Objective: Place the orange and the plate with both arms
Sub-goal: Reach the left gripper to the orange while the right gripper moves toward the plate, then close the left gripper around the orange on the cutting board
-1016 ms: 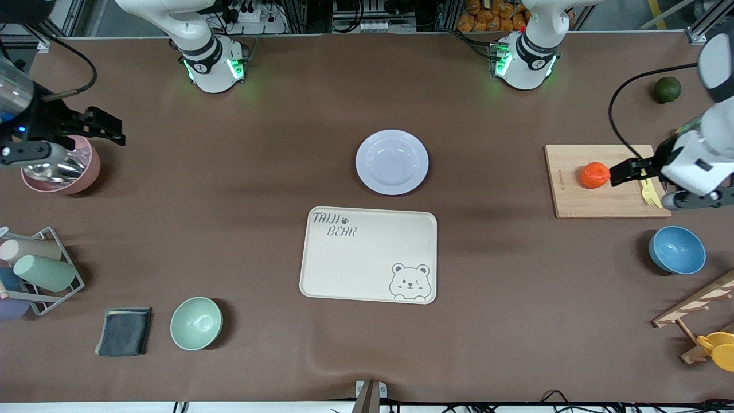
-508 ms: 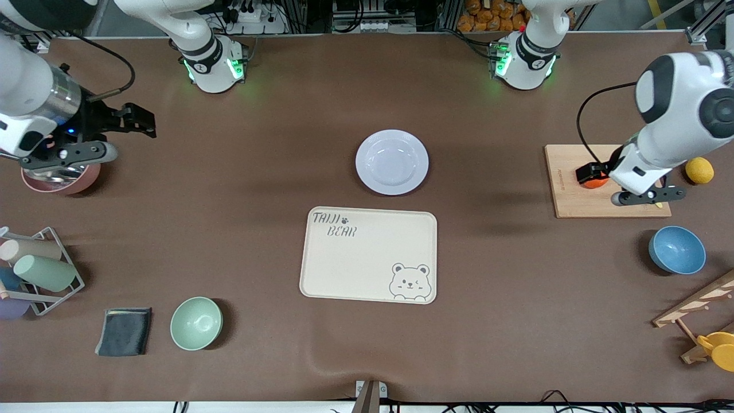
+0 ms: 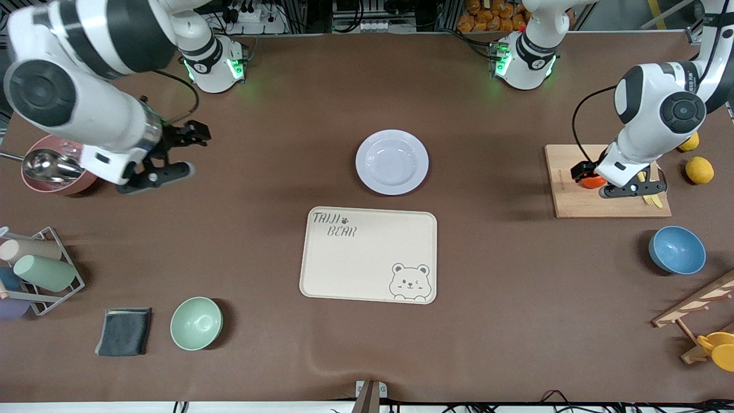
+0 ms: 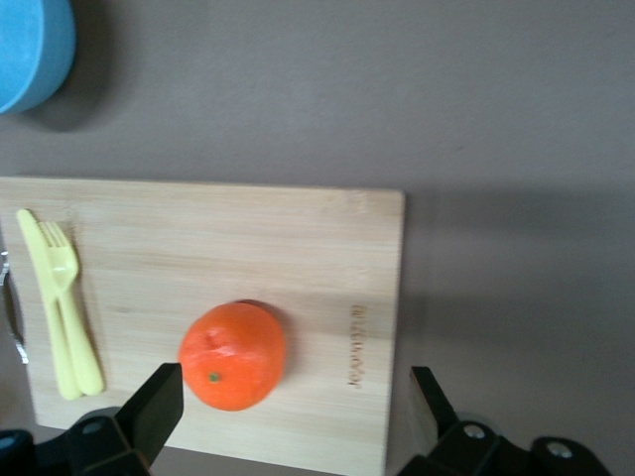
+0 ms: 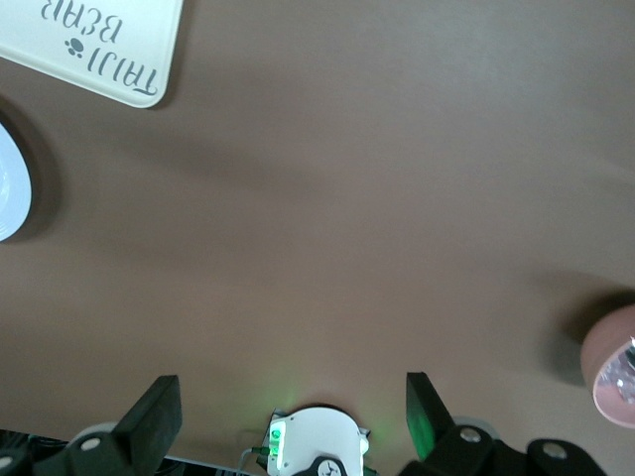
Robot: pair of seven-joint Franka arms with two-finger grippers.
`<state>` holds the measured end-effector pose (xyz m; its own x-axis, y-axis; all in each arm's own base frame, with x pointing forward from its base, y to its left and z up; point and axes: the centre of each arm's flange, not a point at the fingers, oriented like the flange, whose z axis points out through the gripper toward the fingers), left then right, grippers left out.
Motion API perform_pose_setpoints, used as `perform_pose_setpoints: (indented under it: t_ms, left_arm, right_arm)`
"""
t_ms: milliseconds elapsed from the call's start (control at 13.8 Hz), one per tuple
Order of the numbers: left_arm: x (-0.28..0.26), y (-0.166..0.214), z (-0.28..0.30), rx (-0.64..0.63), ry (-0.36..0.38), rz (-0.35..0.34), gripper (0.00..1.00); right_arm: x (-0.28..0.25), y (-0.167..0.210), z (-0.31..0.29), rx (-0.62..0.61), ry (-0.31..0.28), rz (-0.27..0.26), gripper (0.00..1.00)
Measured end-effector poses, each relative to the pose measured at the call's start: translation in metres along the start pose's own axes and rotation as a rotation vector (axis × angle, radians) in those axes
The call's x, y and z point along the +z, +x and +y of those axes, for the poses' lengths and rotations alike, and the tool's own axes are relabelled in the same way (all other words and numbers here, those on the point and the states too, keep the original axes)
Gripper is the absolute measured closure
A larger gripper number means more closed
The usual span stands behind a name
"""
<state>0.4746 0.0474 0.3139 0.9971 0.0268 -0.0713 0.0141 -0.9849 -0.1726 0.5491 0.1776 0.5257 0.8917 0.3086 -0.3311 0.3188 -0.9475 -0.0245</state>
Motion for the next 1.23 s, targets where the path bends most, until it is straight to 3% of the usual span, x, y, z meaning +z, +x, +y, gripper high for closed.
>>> perform_pose_setpoints:
  t_ms: [145, 580, 871, 1088, 1233]
  left_arm:
    - [0.014, -0.005, -0.023, -0.005, 0.032, -0.01, 0.0]
    - [0.054, -0.015, -0.047, -0.017, 0.001, -0.021, 0.0]
    - [0.071, -0.023, -0.052, -0.034, -0.016, -0.007, 0.0]
    - [0.079, -0.027, -0.054, -0.04, -0.024, -0.016, 0.0]
    - [0.085, -0.027, -0.052, -0.038, -0.03, -0.018, 0.0]
  right_arm:
    - [0.011, 0.017, -0.015, -0.022, -0.01, 0.008, 0.0]
    - [0.034, 0.04, -0.045, -0.067, -0.014, -0.012, 0.0]
    - [0.044, 0.071, -0.07, -0.07, 0.19, 0.097, 0.0]
    - [0.064, 0.094, -0.083, -0.051, 0.316, 0.11, 0.0]
    - [0.082, 0.107, -0.092, -0.037, 0.401, 0.085, 0.0]
